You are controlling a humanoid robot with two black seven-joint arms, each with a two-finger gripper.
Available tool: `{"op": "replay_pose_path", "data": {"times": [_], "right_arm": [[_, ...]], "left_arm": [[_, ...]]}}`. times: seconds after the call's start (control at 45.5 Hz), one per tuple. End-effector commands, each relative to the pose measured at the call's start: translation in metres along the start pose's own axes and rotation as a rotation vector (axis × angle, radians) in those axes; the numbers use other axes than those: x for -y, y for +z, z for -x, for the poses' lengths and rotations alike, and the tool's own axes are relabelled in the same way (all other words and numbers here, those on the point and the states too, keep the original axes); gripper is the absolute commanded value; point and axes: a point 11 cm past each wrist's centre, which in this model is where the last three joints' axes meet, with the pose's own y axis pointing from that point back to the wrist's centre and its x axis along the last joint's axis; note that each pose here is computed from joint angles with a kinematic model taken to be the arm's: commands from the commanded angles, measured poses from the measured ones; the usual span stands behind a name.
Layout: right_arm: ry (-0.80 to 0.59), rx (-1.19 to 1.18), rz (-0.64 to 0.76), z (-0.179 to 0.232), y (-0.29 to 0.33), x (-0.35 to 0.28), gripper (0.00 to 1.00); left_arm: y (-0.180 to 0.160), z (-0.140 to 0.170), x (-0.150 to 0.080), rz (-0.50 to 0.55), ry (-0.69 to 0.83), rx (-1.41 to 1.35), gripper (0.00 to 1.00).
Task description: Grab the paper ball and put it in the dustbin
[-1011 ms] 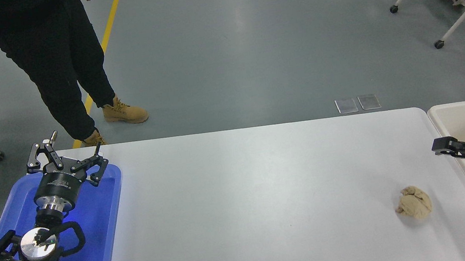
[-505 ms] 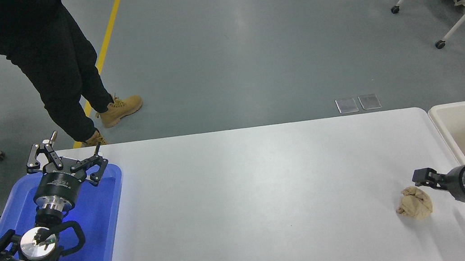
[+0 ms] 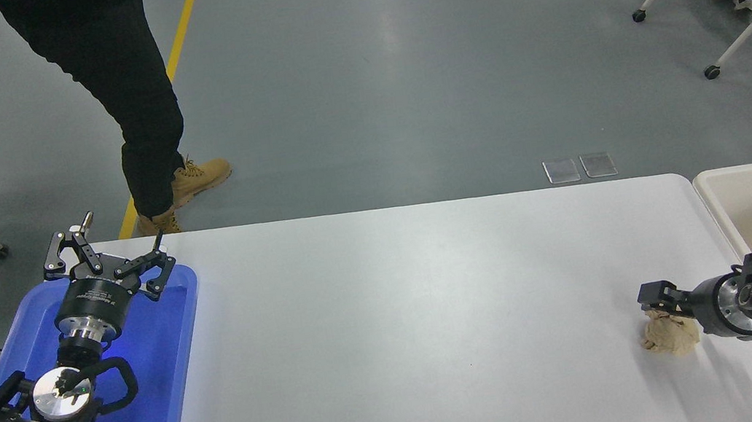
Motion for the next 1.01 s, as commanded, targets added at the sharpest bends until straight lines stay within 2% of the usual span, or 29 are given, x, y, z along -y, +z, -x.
{"op": "replay_pose_path", "data": {"times": [0.0, 0.088, 0.154, 0.33, 0.462, 0.549, 0.813, 0.989], "right_arm": [[-0.003, -0.095, 0.008, 0.009, 0.003, 0.003, 0.75], [0.027, -0.148, 0.013, 0.004, 0.006, 0.001, 0.25], [0.041, -0.163, 0.013, 0.001, 0.006, 0.001, 0.0], [0.067, -0.137, 0.015, -0.011, 0.009, -0.005, 0.0], [0.125, -0.124, 0.023, -0.045, 0.015, -0.025, 0.0], [0.116, -0.126, 0.04, -0.06, 0.023, -0.042, 0.0], [0.107, -0.156, -0.047, -0.133, -0.021, -0.134, 0.0], [0.162, -0.218, -0.03, -0.177, -0.041, -0.196, 0.0]], "left_arm": [[0.0, 0.0, 0.0, -0.001, -0.001, 0.0, 1.0], [0.0, 0.0, 0.0, -0.001, -0.001, 0.0, 1.0], [0.0, 0.0, 0.0, 0.0, -0.002, 0.0, 1.0], [0.0, 0.0, 0.0, -0.001, -0.001, 0.001, 1.0], [0.0, 0.0, 0.0, -0.001, -0.001, 0.0, 1.0], [0.0, 0.0, 0.0, 0.0, 0.001, 0.0, 1.0], [0.0, 0.0, 0.0, 0.0, 0.001, 0.0, 1.0], [0.0, 0.0, 0.0, 0.0, -0.001, 0.0, 1.0]]}}
